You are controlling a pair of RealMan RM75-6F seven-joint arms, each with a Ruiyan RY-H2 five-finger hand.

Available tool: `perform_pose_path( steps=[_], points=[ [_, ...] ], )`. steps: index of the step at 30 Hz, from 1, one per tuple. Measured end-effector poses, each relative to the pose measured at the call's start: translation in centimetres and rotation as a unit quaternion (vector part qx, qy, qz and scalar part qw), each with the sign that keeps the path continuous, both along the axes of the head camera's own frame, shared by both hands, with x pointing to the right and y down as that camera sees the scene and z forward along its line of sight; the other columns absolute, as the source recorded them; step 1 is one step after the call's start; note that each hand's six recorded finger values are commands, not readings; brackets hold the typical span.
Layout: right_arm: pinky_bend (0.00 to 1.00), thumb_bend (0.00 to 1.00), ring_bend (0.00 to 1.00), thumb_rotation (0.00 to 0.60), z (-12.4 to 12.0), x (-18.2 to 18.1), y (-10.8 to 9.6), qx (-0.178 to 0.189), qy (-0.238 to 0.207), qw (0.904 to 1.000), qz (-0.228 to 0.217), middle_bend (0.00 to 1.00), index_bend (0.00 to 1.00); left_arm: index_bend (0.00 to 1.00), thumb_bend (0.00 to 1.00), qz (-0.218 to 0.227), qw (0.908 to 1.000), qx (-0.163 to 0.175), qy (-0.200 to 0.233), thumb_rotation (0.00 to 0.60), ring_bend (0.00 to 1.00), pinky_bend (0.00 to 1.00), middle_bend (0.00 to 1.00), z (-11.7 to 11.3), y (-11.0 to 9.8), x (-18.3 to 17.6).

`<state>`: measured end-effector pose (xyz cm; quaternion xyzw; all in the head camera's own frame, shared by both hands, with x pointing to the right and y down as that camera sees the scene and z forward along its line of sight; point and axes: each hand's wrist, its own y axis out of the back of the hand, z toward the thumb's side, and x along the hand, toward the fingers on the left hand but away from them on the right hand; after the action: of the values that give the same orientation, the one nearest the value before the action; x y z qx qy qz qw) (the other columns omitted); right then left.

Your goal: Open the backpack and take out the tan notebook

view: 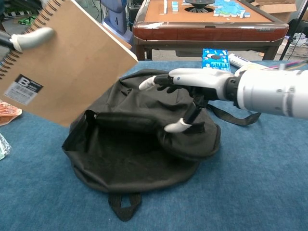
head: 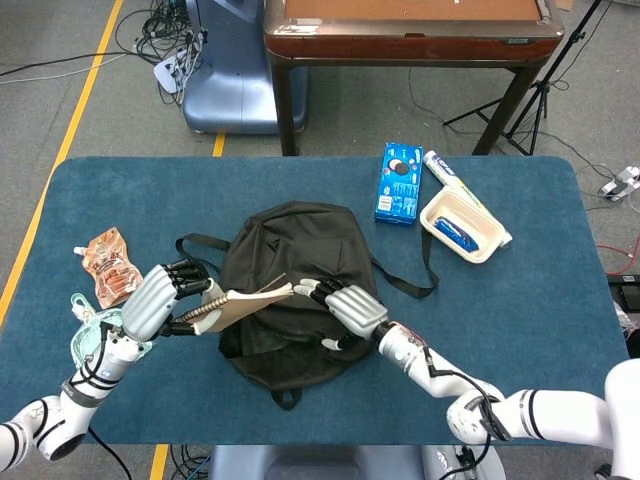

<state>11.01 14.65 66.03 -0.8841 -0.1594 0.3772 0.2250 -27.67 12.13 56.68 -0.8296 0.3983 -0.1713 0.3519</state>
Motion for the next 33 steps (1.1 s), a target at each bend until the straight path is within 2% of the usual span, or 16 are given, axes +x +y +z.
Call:
perform_pose_path(
  steps=[8,14,20,25,30,33],
  points=[
    [0.07,0.05,0.0,0.6,-3.0,2.4,-0.1,0.034,-0.017,0.9992,0.017,0.0,0.0,0.68,0.4,-0.026,0.9982,0.027,-0.046,0.6,0.59,0.41,0.71,-1.0,-2.3,-2.2],
    [0.07,0.05,0.0,0.6,-4.7,5.5,-0.7,0.059,-0.012,0.9972,0.043,0.0,0.0,0.68,0.4,-0.048,0.9948,0.039,-0.081,0.6,0.59,0.41,0.71,-0.3,-4.3,-3.0],
    [0.07,0.05,0.0,0.6,-6.0,8.6,-1.1,0.08,0.0,0.994,0.075,0.0,0.0,0.68,0.4,-0.062,0.9916,0.045,-0.105,0.6,0.59,0.41,0.71,2.0,-6.4,-2.3],
    [0.07,0.05,0.0,0.6,-6.8,10.3,-1.3,0.088,0.006,0.9917,0.094,0.0,0.0,0.67,0.4,-0.049,0.9878,0.066,-0.132,0.6,0.59,0.42,0.72,4.4,-7.7,-0.7],
    [0.07,0.05,0.0,0.6,-7.3,11.2,-1.5,0.096,0.007,0.99,0.103,0.0,0.0,0.66,0.4,-0.025,0.974,0.096,-0.204,0.6,0.57,0.44,0.71,7.9,-8.5,0.8],
    [0.07,0.05,0.0,0.6,-7.4,11.8,-1.5,0.098,0.011,0.9892,0.109,0.0,0.0,0.64,0.4,-0.015,0.9668,0.085,-0.24,0.6,0.55,0.44,0.69,10.7,-7.9,2.3]
  ],
)
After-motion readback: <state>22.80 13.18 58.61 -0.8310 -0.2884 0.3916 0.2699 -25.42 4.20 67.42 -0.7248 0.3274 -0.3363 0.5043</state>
